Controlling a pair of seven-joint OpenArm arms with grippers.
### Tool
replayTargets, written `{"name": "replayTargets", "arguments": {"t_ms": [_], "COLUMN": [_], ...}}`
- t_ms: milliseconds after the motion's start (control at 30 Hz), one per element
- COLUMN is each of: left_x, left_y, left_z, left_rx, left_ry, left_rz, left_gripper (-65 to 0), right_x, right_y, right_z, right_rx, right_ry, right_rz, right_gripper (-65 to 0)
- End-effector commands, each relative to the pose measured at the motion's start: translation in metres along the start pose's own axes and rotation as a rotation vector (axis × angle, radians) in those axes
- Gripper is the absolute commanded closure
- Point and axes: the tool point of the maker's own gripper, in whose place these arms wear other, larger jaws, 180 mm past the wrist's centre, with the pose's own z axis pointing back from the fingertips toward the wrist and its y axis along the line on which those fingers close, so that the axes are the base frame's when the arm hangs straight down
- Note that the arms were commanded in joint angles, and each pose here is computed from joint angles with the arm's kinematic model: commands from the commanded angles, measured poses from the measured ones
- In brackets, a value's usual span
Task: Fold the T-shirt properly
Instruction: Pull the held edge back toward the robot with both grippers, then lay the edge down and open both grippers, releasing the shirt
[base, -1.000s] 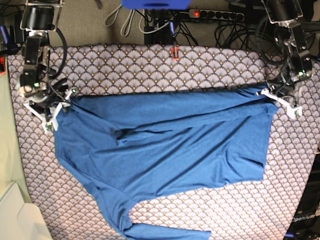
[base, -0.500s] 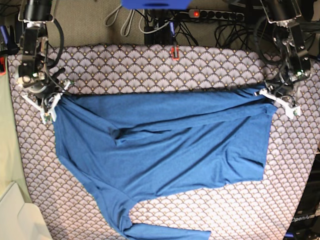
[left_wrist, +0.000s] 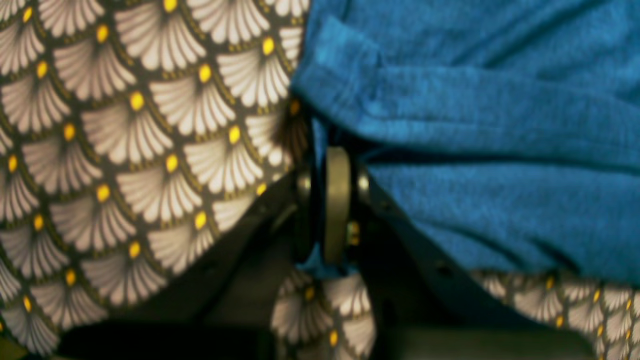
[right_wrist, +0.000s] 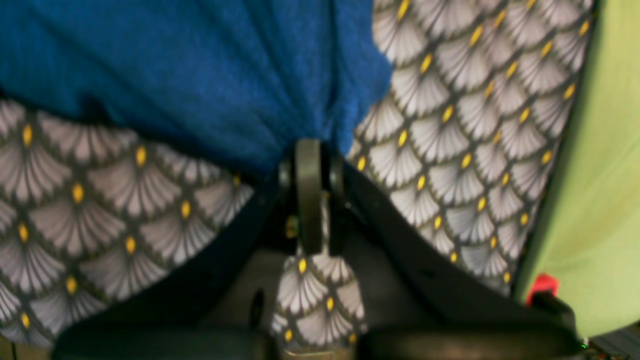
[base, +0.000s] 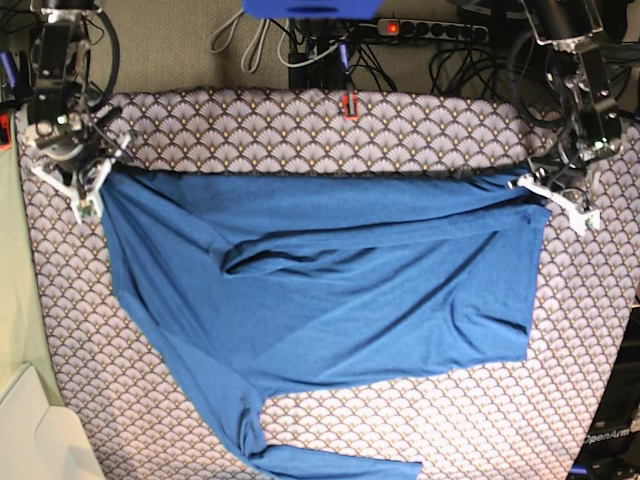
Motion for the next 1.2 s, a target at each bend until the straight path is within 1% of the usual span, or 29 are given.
{"name": "replayTargets", "arguments": {"t_ms": [0,67,200,367,467,600,700,767,933,1167], "left_x": [0.012,0.013,0.025,0.033,0.027,0.023,0.027,0.029,0.03,0.027], "left_y": [0.005,0.003,-0.004,-0.006,-0.002,-0.002,-0.003,-0.005,-0.01,-0.016], "left_z": [0.006,0.009,0.019,0.026,0.026,0.027,0.033,0.036,0.045,0.055], "left_rx": [0.012,0.011,0.004,0.007,0.017,0.016,0.021,0.02,0.019,0.017], "left_ry": [-0.009,-0.001,-0.035,-0.062,-0.021,0.024,0.012,0.007,0.029,0.071], "left_rz": [-0.014,-0.024,-0.056,-0.074,-0.077,-0.078,-0.096,-0.106,-0.127,-0.149], "left_gripper": [-0.3,-0.3,-0.3,-0.3,-0.3,-0.3,-0.3,-0.3,-0.3,-0.3], "right_x": [0.012,0.011,-0.001,-0.003,-0.006,-0.01,-0.02,-0.022,-0.035,-0.037], "right_y": [-0.01,-0.01,-0.006,-0.003,-0.007,-0.006,-0.002,-0.008,-0.008,-0.005], "right_z": [0.005,0.005,0.006,0.016,0.022,0.023,0.025,0.026,0.029,0.039], "right_rx": [-0.026,-0.025,-0.016,-0.018,-0.034,-0.032,-0.009,-0.022,-0.024,-0.026], "right_ry": [-0.041,-0.038,-0.015,-0.025,-0.026,-0.017,0.003,0.006,0.031,0.027], "right_rz": [0.014,0.014,0.018,0.039,0.038,0.038,0.062,0.05,0.047,0.067], "right_gripper": [0.0,0.0,0.0,0.0,0.0,0.0,0.0,0.0,0.0,0.0]}}
